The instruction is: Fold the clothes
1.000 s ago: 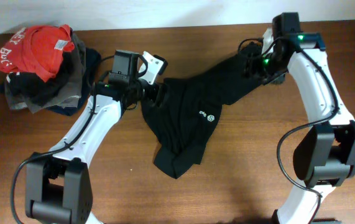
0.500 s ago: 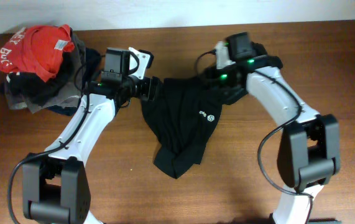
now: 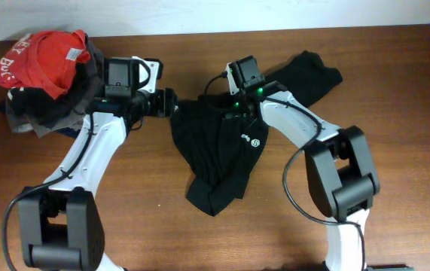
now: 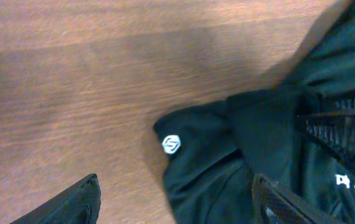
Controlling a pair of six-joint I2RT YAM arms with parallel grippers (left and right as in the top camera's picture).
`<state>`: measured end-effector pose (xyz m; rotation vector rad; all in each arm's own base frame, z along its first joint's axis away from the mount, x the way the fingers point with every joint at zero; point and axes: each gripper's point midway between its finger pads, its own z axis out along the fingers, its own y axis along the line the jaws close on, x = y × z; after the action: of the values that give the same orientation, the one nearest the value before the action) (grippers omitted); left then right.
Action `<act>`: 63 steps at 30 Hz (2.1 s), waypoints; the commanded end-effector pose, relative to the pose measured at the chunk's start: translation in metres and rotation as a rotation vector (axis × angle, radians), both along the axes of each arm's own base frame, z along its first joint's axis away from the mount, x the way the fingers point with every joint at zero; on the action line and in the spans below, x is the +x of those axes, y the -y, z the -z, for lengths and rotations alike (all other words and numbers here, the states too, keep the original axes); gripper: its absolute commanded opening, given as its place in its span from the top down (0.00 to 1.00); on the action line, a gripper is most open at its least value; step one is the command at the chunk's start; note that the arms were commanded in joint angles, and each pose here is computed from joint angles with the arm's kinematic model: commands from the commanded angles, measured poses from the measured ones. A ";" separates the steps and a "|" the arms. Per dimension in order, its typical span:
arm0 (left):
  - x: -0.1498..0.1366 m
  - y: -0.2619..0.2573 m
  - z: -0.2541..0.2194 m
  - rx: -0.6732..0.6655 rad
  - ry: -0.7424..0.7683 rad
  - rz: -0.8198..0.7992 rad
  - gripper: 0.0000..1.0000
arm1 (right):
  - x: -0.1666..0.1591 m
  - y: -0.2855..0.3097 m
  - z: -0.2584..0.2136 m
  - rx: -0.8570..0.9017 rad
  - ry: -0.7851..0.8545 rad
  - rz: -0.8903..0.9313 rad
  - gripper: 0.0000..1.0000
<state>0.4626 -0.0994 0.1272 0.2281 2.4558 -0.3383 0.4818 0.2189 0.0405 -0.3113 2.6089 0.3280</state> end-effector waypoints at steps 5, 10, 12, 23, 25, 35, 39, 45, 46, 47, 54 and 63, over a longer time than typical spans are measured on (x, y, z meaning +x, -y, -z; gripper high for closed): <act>0.002 -0.007 -0.001 -0.001 -0.009 -0.027 0.23 | 0.003 0.002 0.009 -0.018 0.003 0.021 0.72; 0.002 -0.007 -0.001 -0.001 -0.010 -0.027 0.22 | 0.001 0.004 0.007 -0.021 -0.007 0.023 0.96; 0.002 -0.007 -0.001 -0.001 -0.010 -0.027 0.23 | 0.000 0.006 -0.001 -0.023 -0.010 0.027 0.96; 0.002 -0.007 -0.001 -0.001 -0.010 -0.027 0.24 | -0.025 0.065 -0.112 -0.028 -0.082 0.141 0.96; 0.002 -0.007 -0.001 -0.001 -0.011 -0.027 0.26 | -0.035 0.085 -0.124 -0.036 -0.106 0.175 0.96; -0.003 -0.005 0.004 0.006 -0.031 -0.016 0.29 | -0.087 0.172 -0.107 -0.098 -0.372 0.348 0.96; -0.002 -0.005 0.004 0.006 -0.031 -0.016 0.29 | -0.109 0.198 -0.103 -0.110 -0.473 0.407 0.96; -0.002 -0.005 0.003 0.006 -0.031 -0.016 0.29 | -0.145 0.234 -0.083 -0.134 -0.631 0.530 0.96; -0.002 -0.005 0.003 0.006 -0.031 -0.016 0.29 | -0.152 0.239 -0.077 -0.131 -0.663 0.565 0.96; -0.002 -0.005 0.003 0.006 -0.031 -0.016 0.29 | -0.163 0.246 -0.067 -0.125 -0.710 0.620 0.96; -0.002 -0.005 0.003 0.006 -0.027 -0.016 0.29 | -0.211 0.276 -0.005 -0.070 -0.863 0.876 0.96; -0.002 -0.005 0.003 0.021 -0.019 0.004 0.29 | -0.220 0.321 0.009 0.055 -0.797 1.072 0.96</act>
<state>0.4572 -0.0924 0.1217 0.2118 2.4921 -0.3245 0.2568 -0.0899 0.0179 1.4162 3.0981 0.1251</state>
